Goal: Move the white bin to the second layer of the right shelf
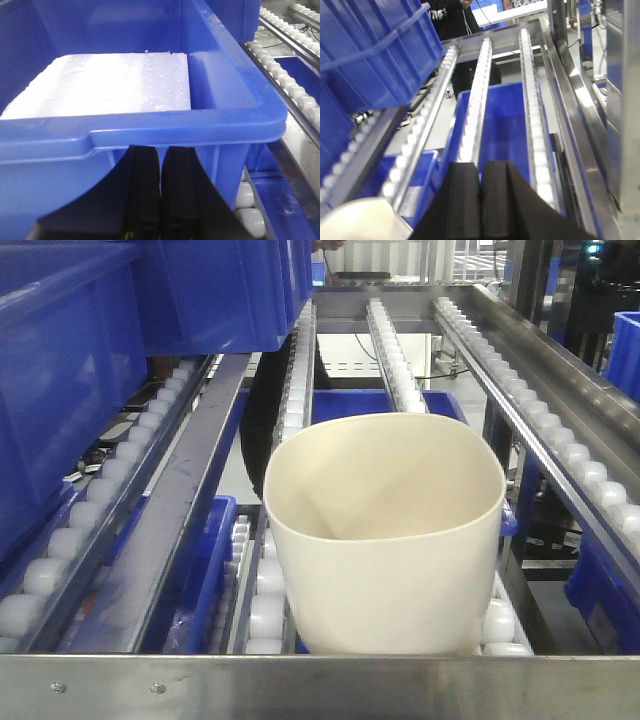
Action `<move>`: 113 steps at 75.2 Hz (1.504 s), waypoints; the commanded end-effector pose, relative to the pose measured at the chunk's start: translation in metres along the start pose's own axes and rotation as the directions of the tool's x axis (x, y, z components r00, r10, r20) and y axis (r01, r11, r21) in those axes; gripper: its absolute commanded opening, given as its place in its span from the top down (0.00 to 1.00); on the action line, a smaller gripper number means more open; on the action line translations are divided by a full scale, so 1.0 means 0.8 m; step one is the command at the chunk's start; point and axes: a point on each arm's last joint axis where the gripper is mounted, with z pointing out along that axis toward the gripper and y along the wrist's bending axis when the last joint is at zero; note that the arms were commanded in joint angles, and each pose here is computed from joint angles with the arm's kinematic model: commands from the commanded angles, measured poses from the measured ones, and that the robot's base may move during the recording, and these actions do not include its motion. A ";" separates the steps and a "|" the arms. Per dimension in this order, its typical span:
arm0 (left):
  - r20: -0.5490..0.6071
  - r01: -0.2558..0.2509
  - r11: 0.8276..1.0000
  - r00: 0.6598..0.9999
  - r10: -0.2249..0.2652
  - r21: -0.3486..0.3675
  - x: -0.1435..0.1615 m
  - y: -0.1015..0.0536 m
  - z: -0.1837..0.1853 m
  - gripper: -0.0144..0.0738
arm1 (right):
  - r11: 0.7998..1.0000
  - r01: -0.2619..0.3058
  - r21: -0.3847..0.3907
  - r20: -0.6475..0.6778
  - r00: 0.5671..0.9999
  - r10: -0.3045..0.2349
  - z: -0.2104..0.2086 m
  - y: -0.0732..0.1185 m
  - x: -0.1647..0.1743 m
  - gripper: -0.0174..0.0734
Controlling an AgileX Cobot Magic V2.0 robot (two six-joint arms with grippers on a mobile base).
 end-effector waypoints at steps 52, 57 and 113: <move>0.065 0.005 1.000 0.998 -0.005 0.003 0.005 -0.001 0.001 0.74 | 0.959 0.275 0.063 0.290 0.915 -0.281 -0.035 -0.027 0.072 0.75; 0.065 0.005 1.000 0.998 -0.005 0.003 0.005 -0.001 0.001 0.74 | 0.959 0.275 0.063 0.285 0.916 -0.281 -0.035 -0.028 0.072 0.75; 0.065 0.005 1.000 0.998 -0.005 0.003 0.005 -0.001 0.001 0.74 | 0.959 0.275 0.061 0.211 0.936 -0.282 -0.032 -0.030 0.081 0.75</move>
